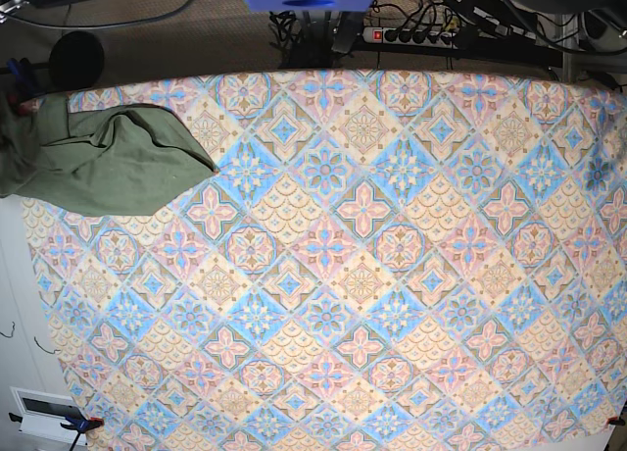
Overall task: Layout the t-shirt on the table in an organized manner, then fold the t-shirt properly
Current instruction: 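Lay the shirt down beside the right arm and release it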
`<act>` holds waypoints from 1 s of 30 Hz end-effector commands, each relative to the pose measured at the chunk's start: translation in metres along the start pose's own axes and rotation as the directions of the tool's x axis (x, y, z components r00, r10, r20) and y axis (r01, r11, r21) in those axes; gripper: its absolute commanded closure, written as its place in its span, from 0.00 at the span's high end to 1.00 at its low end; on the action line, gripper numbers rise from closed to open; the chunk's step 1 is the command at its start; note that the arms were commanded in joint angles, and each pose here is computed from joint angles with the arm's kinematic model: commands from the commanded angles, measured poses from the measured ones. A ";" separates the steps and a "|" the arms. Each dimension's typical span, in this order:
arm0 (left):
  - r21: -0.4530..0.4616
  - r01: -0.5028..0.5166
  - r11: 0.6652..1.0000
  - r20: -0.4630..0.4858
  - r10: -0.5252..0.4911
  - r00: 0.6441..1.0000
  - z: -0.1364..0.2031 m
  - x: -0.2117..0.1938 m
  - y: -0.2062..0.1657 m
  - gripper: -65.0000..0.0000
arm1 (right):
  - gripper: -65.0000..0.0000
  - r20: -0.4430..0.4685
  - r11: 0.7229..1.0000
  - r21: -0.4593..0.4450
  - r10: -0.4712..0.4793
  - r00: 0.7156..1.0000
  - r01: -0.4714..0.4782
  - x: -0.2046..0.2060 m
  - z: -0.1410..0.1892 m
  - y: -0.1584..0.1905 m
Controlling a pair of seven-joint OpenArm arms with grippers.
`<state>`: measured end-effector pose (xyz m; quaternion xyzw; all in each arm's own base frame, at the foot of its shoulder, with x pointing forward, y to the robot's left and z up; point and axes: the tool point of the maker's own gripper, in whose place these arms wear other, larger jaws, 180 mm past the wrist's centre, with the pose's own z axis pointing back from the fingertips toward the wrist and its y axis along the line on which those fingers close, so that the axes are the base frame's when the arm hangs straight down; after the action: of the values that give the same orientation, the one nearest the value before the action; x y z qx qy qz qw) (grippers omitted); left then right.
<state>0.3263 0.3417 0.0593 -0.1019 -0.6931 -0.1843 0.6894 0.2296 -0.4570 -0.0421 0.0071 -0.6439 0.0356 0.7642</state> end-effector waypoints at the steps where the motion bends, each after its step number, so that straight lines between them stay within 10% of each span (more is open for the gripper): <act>1: 0.009 0.013 1.000 0.016 -0.013 1.000 0.005 0.006 0.000 0.00 | 0.01 0.071 0.999 0.029 0.044 0.996 -0.046 0.026 0.001 0.009; 15: -0.051 -0.437 0.898 -0.064 0.433 0.899 -0.010 -0.165 -0.057 0.00 | 0.01 0.018 0.947 0.276 0.164 0.986 -0.163 0.008 -0.056 0.100; 30: -0.061 -0.614 0.787 -0.138 0.603 0.786 -0.026 -0.248 -0.157 0.00 | 0.01 0.017 0.828 0.536 0.187 0.982 -0.167 -0.016 -0.101 0.195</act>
<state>0.2918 0.2139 -0.2254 -0.3418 -0.5469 0.0149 0.7641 0.3139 -0.2610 -0.1008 0.1585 -0.5691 0.2753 0.7584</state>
